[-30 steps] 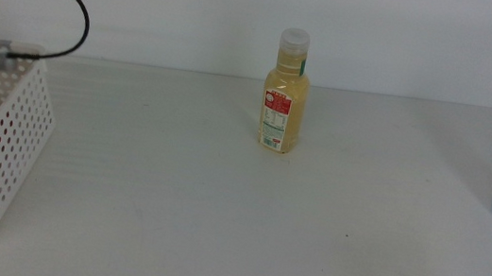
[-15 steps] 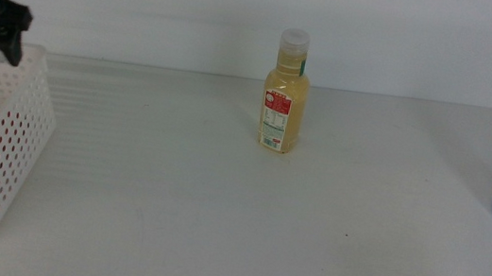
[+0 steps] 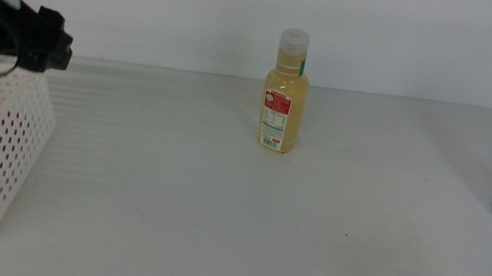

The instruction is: Use arms to grab the bottles and put them into the dustbin to the left of the table.

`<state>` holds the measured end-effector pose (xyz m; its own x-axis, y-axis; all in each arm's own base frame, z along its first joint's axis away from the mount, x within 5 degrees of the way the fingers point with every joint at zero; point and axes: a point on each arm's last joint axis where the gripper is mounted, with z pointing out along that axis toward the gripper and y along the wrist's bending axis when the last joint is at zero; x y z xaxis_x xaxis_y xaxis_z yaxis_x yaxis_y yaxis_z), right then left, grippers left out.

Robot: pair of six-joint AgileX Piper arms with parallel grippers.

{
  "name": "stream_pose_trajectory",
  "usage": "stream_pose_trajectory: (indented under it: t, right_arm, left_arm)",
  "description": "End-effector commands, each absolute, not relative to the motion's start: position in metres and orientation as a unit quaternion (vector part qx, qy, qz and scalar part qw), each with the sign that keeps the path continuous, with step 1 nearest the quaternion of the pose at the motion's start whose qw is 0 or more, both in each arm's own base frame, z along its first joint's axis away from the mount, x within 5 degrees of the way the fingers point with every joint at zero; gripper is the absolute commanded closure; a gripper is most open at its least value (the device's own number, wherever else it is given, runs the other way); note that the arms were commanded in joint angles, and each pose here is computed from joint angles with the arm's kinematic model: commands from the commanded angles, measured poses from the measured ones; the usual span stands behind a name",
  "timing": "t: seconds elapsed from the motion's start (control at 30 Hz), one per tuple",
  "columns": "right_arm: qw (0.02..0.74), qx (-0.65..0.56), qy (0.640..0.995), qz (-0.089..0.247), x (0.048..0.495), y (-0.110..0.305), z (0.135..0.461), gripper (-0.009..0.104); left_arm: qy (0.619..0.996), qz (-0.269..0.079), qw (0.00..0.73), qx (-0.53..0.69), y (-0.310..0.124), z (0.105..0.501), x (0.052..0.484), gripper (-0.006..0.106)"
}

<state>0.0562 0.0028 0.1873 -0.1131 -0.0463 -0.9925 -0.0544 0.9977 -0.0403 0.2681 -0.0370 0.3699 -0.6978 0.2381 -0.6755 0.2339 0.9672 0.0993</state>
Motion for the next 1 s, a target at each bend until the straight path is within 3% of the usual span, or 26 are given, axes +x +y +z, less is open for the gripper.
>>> stream_pose_trajectory:
  t: [0.0, 0.3, 0.6, 0.97]
  right_arm:
    - [0.704, -0.034, 0.709, -0.005, 0.054, 0.002, 0.198, 0.019]
    - [0.704, -0.034, 0.709, -0.005, 0.054, 0.002, 0.198, 0.019]
    - [0.704, -0.034, 0.709, -0.005, 0.054, 0.002, 0.198, 0.019]
    - [0.704, -0.034, 0.709, -0.005, 0.054, 0.002, 0.198, 0.019]
  left_arm:
    - [0.883, -0.013, 0.45, 0.132, -0.042, 0.391, 0.246, 0.031]
    - [0.835, -0.056, 0.526, 0.15, -0.054, 0.371, 0.2, 0.012]
    - [0.794, -0.084, 0.572, 0.186, -0.07, 0.343, 0.18, 0.013]
    - [0.798, -0.102, 0.567, 0.179, -0.07, 0.332, 0.171, 0.013]
